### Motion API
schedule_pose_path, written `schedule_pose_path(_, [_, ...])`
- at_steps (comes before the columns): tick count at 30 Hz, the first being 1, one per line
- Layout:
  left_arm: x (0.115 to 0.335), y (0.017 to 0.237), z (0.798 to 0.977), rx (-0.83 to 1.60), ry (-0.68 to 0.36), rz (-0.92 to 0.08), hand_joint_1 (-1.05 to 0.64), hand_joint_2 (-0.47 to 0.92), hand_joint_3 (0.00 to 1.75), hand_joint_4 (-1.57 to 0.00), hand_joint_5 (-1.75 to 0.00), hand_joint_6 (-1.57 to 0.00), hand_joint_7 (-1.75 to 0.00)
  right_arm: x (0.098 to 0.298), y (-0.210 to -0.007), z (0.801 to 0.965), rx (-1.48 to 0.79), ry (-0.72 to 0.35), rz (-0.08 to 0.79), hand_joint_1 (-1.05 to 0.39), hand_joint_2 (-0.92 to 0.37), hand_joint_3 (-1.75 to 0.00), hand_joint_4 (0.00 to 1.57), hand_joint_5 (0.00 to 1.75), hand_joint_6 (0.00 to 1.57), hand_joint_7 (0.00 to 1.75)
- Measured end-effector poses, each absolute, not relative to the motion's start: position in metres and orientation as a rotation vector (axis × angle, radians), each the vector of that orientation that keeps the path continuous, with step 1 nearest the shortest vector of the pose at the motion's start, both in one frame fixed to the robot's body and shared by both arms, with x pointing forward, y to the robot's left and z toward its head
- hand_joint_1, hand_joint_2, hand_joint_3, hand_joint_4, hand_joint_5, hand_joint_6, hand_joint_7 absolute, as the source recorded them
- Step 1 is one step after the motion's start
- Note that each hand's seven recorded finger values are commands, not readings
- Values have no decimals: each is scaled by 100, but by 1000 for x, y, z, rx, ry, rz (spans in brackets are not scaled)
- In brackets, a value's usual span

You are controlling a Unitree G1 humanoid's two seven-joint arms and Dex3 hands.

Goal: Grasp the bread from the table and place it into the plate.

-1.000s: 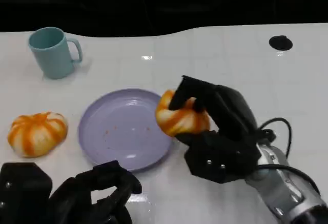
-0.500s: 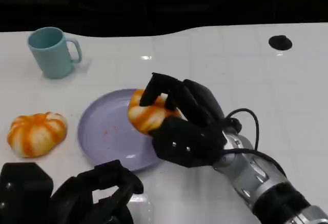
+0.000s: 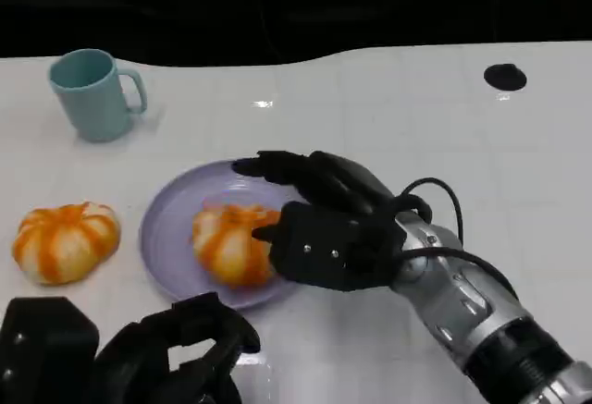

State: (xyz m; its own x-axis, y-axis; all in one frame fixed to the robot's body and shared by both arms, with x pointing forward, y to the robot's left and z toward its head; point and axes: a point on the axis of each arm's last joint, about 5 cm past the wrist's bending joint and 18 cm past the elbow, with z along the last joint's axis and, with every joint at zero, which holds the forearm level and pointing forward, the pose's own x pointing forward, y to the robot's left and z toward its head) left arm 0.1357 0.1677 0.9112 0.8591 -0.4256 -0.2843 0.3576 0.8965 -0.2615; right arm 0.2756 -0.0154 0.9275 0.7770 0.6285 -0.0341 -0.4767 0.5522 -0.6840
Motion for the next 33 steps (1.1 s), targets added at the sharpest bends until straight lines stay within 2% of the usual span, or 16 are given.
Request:
schedule_pose_path(5, [134, 168, 910, -204, 338, -411, -40, 86, 64, -71, -175, -62, -148, 270, -21, 929, -748, -220, 698, -66, -92, -33, 9, 21, 25, 1])
schedule_pose_path(10, [133, 168, 910, -205, 335, -410, -40, 83, 68, -72, -175, -64, -146, 265, -28, 933, -741, -243, 700, -65, -92, -34, 14, 25, 28, 2])
schedule_pose_path(18, [133, 167, 910, -197, 331, -410, -40, 82, 72, -71, -175, -64, -146, 244, -49, 930, -619, -271, 658, -61, -92, -32, 35, 41, 41, 8])
schedule_pose_path(26, [134, 166, 910, -196, 327, -415, -40, 82, 72, -70, -175, -64, -147, 219, -75, 929, -450, -296, 566, -51, -92, -24, 43, 93, 66, 17])
schedule_pose_path(27, [134, 166, 910, -196, 326, -415, -40, 82, 72, -70, -175, -64, -147, 216, -78, 928, -425, -302, 560, -46, -92, -23, 43, 107, 70, 23])
schedule_pose_path(29, [134, 165, 910, -197, 324, -416, -40, 82, 72, -71, -175, -64, -146, 208, -86, 925, -349, -303, 536, -40, -92, -22, 42, 124, 70, 38])
schedule_pose_path(30, [134, 165, 910, -198, 324, -416, -40, 82, 71, -71, -175, -64, -146, 204, -89, 924, -313, -302, 527, -34, -92, -24, 45, 130, 64, 60])
schedule_pose_path(31, [134, 165, 910, -198, 324, -415, -41, 82, 71, -71, -175, -63, -146, 200, -93, 922, -283, -301, 518, -31, -91, -27, 47, 133, 60, 75])
schedule_pose_path(32, [135, 165, 910, -199, 324, -415, -41, 82, 71, -71, -175, -63, -145, 195, -97, 921, -255, -302, 505, -28, -87, -34, 48, 135, 58, 87])
schedule_pose_path(33, [135, 166, 910, -199, 324, -414, -41, 83, 70, -71, -175, -63, -145, 192, -100, 921, -234, -303, 493, -22, -73, -66, 53, 139, 58, 99])
